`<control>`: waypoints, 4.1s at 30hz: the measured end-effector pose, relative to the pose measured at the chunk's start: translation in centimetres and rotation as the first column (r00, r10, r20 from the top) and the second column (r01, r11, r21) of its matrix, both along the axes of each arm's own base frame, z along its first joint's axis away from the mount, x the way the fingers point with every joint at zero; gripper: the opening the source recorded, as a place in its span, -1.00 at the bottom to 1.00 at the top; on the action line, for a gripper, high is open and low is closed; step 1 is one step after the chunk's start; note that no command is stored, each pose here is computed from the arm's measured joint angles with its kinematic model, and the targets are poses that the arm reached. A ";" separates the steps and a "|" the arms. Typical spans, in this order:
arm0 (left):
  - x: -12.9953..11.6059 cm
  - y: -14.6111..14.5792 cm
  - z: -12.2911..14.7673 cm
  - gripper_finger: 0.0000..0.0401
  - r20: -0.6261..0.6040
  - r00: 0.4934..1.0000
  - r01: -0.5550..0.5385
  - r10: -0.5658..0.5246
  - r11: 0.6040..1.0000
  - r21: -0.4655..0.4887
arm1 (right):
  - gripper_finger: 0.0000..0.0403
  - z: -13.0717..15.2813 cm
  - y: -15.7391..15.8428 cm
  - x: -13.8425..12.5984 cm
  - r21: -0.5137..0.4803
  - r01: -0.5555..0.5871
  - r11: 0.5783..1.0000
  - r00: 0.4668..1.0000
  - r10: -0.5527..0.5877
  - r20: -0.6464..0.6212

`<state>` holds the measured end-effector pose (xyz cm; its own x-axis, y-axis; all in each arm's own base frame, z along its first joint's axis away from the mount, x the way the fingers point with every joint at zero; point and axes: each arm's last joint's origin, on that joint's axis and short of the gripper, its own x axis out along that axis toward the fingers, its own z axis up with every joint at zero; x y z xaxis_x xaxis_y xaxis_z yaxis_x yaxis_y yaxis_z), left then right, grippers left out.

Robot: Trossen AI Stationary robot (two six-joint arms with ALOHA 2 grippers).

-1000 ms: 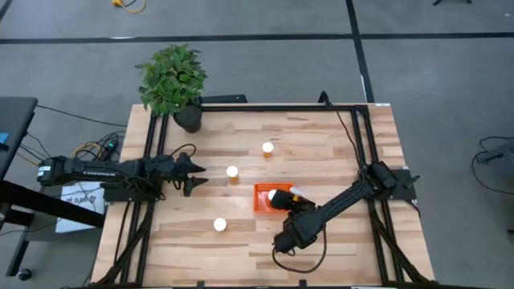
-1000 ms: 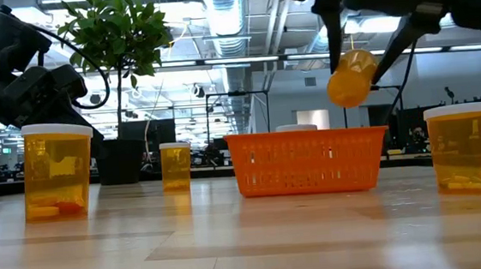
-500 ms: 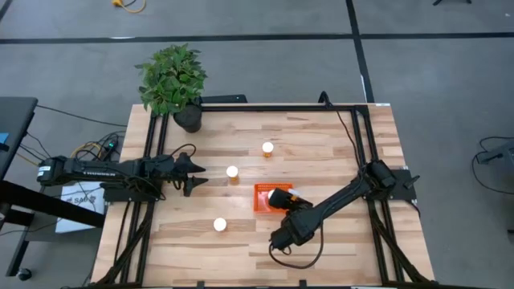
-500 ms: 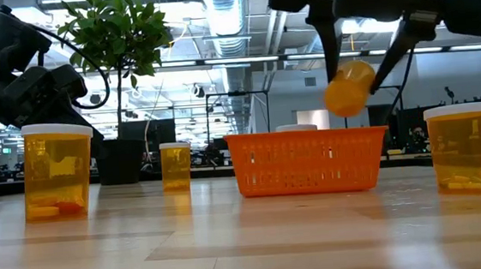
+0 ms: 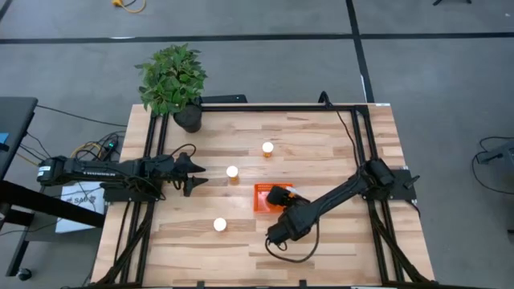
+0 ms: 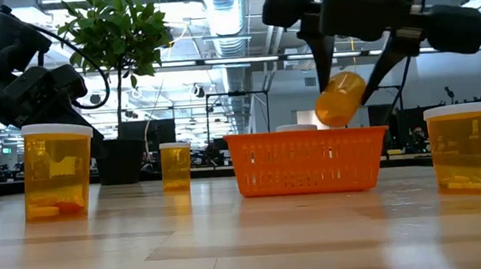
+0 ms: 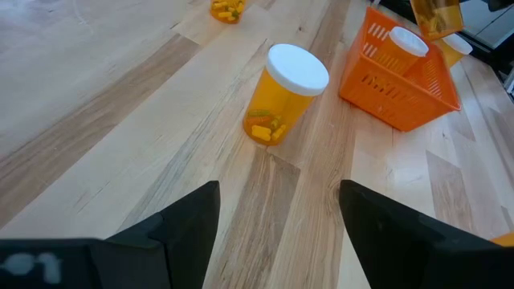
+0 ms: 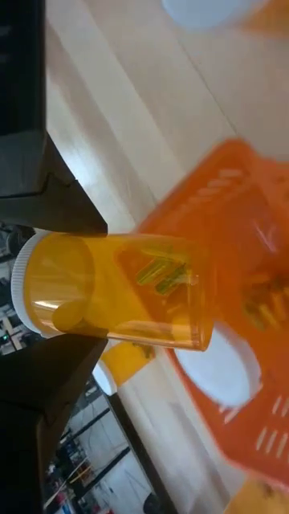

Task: Pick and place pill bottles into a basket
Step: Put the orange pill bottle into the orange bin

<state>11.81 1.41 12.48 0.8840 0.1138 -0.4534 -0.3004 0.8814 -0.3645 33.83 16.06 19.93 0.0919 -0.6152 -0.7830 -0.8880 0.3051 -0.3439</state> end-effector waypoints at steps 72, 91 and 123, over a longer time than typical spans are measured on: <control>0.0 0.0 0.0 0.22 0.000 1.000 0.000 0.000 1.000 0.000 | 0.17 -4.3 -2.1 0.7 -0.167 0.111 0.980 0.975 -0.140 -0.175; 0.0 0.0 0.0 0.22 0.000 1.000 0.000 0.000 1.000 0.000 | 0.17 -2.0 -0.7 0.1 -0.109 0.107 0.988 0.987 -0.119 -0.108; 0.0 0.0 0.0 0.22 0.000 1.000 0.000 0.000 1.000 0.000 | 0.17 16.8 -11.0 -13.9 0.778 0.529 0.340 0.378 -0.915 0.143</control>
